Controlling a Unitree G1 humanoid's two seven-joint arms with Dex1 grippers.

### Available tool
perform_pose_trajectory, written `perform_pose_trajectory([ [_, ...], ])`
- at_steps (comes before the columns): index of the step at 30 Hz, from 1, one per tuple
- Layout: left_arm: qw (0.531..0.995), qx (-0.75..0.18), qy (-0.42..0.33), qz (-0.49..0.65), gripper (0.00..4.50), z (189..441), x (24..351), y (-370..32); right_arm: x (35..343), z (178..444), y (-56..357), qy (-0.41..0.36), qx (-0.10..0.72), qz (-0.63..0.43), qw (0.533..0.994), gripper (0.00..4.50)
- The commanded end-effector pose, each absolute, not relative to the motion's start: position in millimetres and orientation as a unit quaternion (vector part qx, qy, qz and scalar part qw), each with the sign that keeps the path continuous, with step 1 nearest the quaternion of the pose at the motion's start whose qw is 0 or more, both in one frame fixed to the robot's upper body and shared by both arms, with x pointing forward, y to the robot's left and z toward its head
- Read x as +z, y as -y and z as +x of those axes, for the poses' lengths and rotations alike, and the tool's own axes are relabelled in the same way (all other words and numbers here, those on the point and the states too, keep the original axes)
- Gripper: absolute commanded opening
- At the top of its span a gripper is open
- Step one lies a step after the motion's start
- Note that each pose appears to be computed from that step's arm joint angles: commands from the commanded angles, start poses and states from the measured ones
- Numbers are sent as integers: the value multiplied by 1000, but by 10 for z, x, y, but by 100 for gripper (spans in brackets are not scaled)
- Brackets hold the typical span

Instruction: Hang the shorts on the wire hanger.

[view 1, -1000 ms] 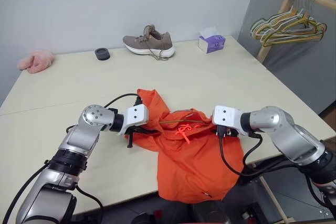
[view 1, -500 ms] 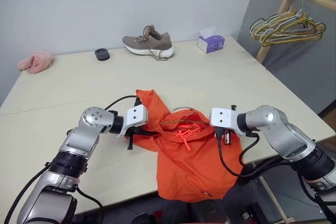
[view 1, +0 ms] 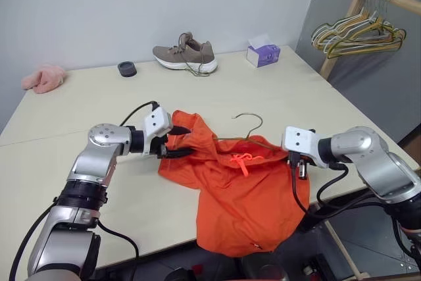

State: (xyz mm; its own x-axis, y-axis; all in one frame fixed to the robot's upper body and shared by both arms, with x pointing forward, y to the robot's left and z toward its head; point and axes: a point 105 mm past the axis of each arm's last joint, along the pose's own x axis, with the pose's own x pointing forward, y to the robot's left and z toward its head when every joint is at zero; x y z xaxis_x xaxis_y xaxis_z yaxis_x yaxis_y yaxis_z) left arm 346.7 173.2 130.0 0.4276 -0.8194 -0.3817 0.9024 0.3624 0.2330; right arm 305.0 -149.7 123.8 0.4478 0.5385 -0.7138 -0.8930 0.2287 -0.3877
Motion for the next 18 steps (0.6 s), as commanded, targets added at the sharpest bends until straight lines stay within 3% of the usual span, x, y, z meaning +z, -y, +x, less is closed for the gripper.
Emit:
perform_pose_trajectory([
  [1, 841, -493, -60, 213, 324, 3576, 1509, -1833, 1366, 3038, 1636, -225, 454, -372, 777, 0],
  [7, 848, -513, -26, 130, 324, 3528, 1700, -1693, 1351, 2965, 1956, -271, 384, -256, 845, 0],
  [10, 833, -544, -30, 96, 324, 3415, 1737, -1552, 1354, 2902, 2106, -284, 345, -212, 869, 0],
  [14, 785, -617, -22, 58, 324, 3144, 1791, -1139, 1354, 2729, 2579, -316, 222, -116, 915, 0],
  [18, 774, -631, -12, 53, 324, 3073, 1829, -1005, 1386, 2622, 2767, -324, 172, -74, 927, 0],
])
